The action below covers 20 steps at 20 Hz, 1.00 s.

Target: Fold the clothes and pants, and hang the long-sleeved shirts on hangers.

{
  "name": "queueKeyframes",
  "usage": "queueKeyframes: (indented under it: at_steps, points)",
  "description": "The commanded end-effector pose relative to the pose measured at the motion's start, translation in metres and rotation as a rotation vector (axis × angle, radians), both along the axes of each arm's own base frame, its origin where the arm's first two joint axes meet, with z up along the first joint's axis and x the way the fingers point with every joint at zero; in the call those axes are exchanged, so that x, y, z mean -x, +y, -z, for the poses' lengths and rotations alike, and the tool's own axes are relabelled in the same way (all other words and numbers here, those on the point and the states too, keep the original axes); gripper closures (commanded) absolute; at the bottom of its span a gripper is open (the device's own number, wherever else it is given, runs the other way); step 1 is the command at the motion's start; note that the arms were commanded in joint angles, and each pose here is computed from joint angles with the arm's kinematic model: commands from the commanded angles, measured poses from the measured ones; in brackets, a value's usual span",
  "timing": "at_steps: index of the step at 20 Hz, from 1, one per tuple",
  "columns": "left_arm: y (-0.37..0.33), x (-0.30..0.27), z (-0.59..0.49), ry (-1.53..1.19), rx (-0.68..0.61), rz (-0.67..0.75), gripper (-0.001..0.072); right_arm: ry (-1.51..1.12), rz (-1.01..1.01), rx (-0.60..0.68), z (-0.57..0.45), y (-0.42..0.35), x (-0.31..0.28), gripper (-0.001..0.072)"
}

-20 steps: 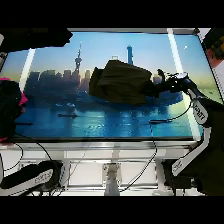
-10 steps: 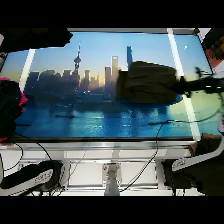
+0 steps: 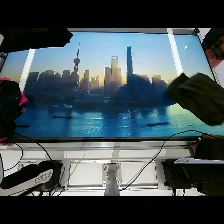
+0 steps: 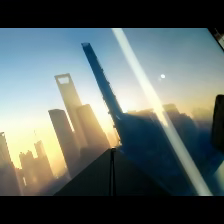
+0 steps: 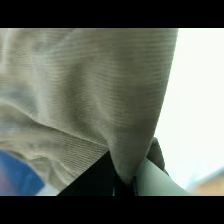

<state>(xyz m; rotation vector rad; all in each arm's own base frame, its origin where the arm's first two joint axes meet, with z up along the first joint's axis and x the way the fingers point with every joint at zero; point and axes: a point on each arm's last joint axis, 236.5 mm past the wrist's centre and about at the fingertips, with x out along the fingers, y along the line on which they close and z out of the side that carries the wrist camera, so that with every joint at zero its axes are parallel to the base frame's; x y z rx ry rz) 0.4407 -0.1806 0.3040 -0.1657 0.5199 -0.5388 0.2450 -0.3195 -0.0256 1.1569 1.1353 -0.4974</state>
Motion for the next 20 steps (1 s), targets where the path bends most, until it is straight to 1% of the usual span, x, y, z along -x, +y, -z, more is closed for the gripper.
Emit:
queueKeyframes:
  at_steps: [1,3,6,7,8,9,10,12,13,14,15,16,17,18,20]
  points:
    - [-0.004,0.002,-0.002,0.005,0.024,0.009,0.0700,0.219,0.145,0.021,0.015,-0.030,0.090,0.0691]
    - [-0.006,0.003,-0.003,0.007,0.033,0.014,0.0700,0.288,0.185,0.030,0.018,-0.036,0.110,0.0690]
    - [-0.005,0.002,-0.003,0.008,0.032,0.013,0.0700,0.309,0.214,0.025,0.019,-0.036,0.114,0.0688]
    - [-0.006,0.002,-0.002,0.009,0.032,0.014,0.0699,0.317,0.242,0.008,0.018,-0.034,0.114,0.0664]
    - [-0.006,0.002,-0.002,0.009,0.032,0.013,0.0699,0.330,0.270,-0.018,0.015,-0.031,0.115,0.0503]
    - [-0.005,0.002,-0.002,0.009,0.030,0.013,0.0699,0.335,0.289,-0.029,0.005,-0.031,0.115,0.0250]
    - [-0.005,0.001,-0.001,0.009,0.026,0.013,0.0699,0.326,0.305,-0.012,-0.011,-0.038,0.113,0.0157]
    - [-0.004,0.001,-0.001,0.007,0.024,0.011,0.0699,0.251,0.325,0.060,-0.060,-0.058,0.097,0.0157]
    - [-0.001,-0.001,0.000,0.004,0.009,0.003,0.0699,0.154,0.325,0.123,-0.094,-0.071,0.078,0.0157]
    - [0.003,-0.003,0.003,-0.001,-0.016,-0.010,0.0698,0.042,0.313,0.187,-0.131,-0.078,0.055,0.0178]
    - [0.010,-0.006,0.005,-0.008,-0.046,-0.027,0.0699,-0.083,0.284,0.255,-0.172,-0.080,0.027,0.0324]
    - [0.020,-0.009,0.007,-0.018,-0.084,-0.054,0.0699,-0.200,0.247,0.311,-0.210,-0.075,-0.001,0.0599]
    - [0.030,-0.012,0.008,-0.025,-0.117,-0.079,0.0699,-0.330,0.188,0.341,-0.246,-0.058,-0.034,0.0677]
    - [0.038,-0.013,0.007,-0.032,-0.128,-0.097,0.0699,-0.455,0.120,0.329,-0.274,-0.031,-0.065,0.0686]
    - [0.053,-0.011,-0.003,-0.052,-0.127,-0.129,0.0699,-0.637,-0.064,0.229,-0.309,0.043,-0.120,0.0687]
